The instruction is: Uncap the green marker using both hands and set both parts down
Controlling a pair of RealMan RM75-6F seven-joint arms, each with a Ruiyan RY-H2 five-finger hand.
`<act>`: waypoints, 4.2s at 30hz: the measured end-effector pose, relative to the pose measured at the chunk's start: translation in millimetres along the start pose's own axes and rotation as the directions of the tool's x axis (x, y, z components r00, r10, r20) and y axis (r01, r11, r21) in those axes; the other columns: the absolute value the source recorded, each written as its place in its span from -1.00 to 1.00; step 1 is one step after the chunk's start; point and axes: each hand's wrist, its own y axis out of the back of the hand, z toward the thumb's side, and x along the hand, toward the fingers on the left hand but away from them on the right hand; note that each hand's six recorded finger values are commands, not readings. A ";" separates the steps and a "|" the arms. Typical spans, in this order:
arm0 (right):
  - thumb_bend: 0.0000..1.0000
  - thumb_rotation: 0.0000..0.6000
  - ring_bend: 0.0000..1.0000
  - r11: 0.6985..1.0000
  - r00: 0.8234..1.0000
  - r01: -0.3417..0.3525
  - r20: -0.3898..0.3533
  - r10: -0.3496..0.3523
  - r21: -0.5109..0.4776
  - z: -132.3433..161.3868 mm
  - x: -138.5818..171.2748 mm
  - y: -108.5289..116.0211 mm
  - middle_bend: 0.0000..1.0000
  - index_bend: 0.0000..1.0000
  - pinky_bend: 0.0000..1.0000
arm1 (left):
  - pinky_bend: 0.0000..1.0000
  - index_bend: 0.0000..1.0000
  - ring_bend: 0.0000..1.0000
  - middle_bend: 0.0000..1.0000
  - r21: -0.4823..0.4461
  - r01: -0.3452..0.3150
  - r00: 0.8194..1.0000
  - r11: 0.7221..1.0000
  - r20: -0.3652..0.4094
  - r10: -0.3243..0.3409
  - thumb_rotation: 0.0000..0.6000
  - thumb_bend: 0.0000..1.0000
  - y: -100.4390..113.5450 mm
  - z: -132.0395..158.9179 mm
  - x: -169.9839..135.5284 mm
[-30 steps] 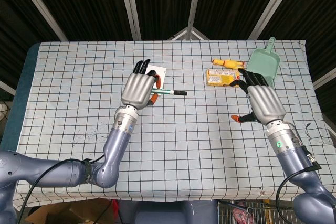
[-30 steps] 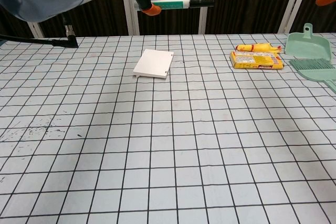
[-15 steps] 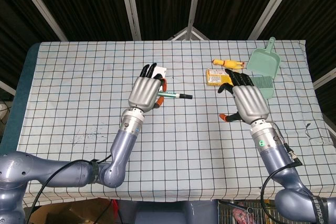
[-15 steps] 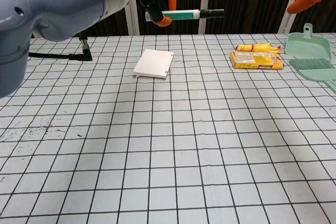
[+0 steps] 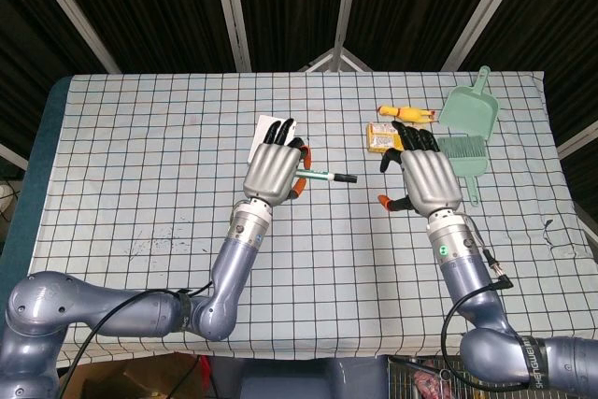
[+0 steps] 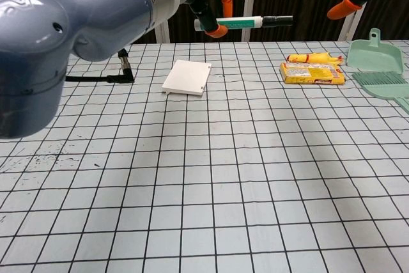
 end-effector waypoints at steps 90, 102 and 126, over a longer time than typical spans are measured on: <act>-0.28 1.00 -0.77 0.998 0.996 -0.037 0.082 0.032 0.059 7.1 -18.1 -45.1 -0.79 0.38 -0.84 | -1.00 0.34 -1.00 -0.35 -0.032 0.001 0.999 1.000 0.040 0.000 1.00 0.10 -24.3 34.4 0.1; -0.25 1.00 -0.76 0.997 0.994 -0.037 0.104 0.030 0.065 -4.8 -17.2 -42.8 -0.79 0.41 -0.84 | -1.00 0.35 -1.00 -0.35 -0.037 -0.012 1.000 0.999 0.024 0.013 1.00 0.09 -18.4 23.8 -0.2; -0.24 1.00 -0.76 0.996 0.987 -0.085 0.142 0.080 0.029 -67.1 -27.6 -77.5 -0.79 0.41 -0.84 | -1.00 0.35 -1.00 -0.37 0.025 0.087 0.995 0.996 -0.046 -0.086 1.00 0.09 -64.7 -63.7 -10.5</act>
